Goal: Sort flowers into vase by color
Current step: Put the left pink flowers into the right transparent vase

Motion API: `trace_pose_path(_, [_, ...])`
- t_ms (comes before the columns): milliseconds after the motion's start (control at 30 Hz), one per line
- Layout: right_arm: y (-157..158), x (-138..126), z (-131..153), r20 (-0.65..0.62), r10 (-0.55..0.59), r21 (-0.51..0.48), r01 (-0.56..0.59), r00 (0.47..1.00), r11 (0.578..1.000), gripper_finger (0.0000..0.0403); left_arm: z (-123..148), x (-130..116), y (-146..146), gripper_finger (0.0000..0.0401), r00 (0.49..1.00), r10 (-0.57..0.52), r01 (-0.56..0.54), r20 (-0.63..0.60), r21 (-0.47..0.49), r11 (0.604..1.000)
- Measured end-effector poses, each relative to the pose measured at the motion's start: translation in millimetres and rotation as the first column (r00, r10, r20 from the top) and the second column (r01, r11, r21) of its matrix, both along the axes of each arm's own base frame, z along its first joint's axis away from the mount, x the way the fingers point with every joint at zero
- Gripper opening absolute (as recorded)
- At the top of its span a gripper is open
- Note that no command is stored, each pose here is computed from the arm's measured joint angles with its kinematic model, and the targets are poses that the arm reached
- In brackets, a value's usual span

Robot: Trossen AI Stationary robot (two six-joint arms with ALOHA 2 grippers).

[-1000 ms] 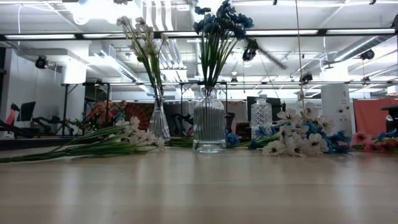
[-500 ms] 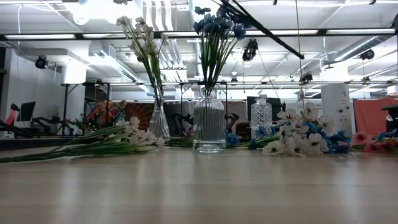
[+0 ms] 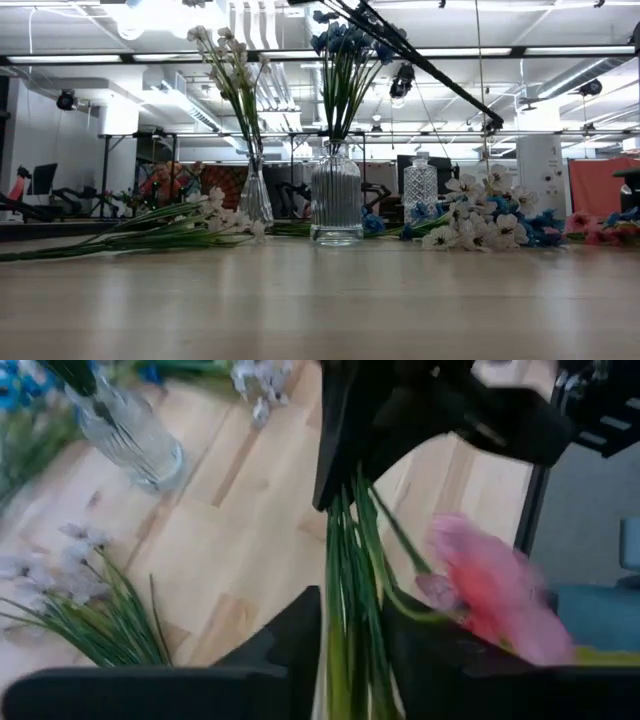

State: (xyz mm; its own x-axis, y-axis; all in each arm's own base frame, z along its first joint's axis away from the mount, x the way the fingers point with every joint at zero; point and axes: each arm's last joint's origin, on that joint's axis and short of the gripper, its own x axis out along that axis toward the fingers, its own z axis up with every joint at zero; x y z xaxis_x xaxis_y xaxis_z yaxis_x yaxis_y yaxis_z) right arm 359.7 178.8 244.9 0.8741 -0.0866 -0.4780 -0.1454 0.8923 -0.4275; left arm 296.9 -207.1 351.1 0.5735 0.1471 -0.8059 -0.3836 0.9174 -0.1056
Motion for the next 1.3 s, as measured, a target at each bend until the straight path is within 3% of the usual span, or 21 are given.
trace_pose_path(167, [-4.7, -8.3, -3.3, -0.099, -0.006, -0.026, 0.003, 0.995, 1.000, 0.0013, 12.3, -6.7, -3.4, 0.0149, 0.997, -0.057, 0.050, 0.050, 0.134, 0.990])
trace_pose_path(333, [-20.8, -18.1, -8.5, -0.261, 0.048, 0.060, -0.034, 0.964, 0.998, 0.0013, 16.9, -18.1, -13.4, 0.0170, 0.984, -0.090, 0.022, 0.157, 0.390, 0.921])
trace_pose_path(533, [-36.1, -38.3, 1.0, -0.254, 0.122, 0.127, -0.092, 0.960, 0.988, 0.0013, 12.0, -29.6, -28.3, 0.0162, 0.972, -0.202, 0.121, 0.117, 0.484, 0.866])
trace_pose_path(667, [-44.4, -60.9, 8.9, -0.156, 0.179, 0.177, -0.151, 0.971, 0.973, 0.0013, 0.1, -28.7, -46.3, 0.0148, 0.924, -0.378, 0.300, 0.064, 0.494, 0.816])
trace_pose_path(800, [-54.2, -86.9, 16.9, 0.029, 0.230, 0.253, -0.230, 0.973, 0.940, 0.0013, -10.7, -17.9, -63.6, 0.0130, 0.805, -0.589, 0.488, 0.074, 0.483, 0.727])
trace_pose_path(900, [-62.6, -105.0, 18.7, 0.131, 0.234, 0.261, -0.262, 0.963, 0.929, 0.0013, -19.6, -11.4, -67.3, 0.0114, 0.749, -0.658, 0.536, 0.076, 0.515, 0.669])
trace_pose_path(1067, [-71.1, -122.5, 33.4, 0.301, 0.241, 0.236, -0.318, 0.922, 0.918, 0.0013, -30.8, -4.9, -56.9, 0.0085, 0.742, -0.664, 0.522, 0.090, 0.543, 0.658])
trace_pose_path(1300, [-76.8, -133.7, 54.1, 0.415, 0.233, 0.222, -0.347, 0.879, 0.911, 0.0013, -36.8, -10.1, -23.3, 0.0053, 0.665, -0.717, 0.542, 0.207, 0.527, 0.655])
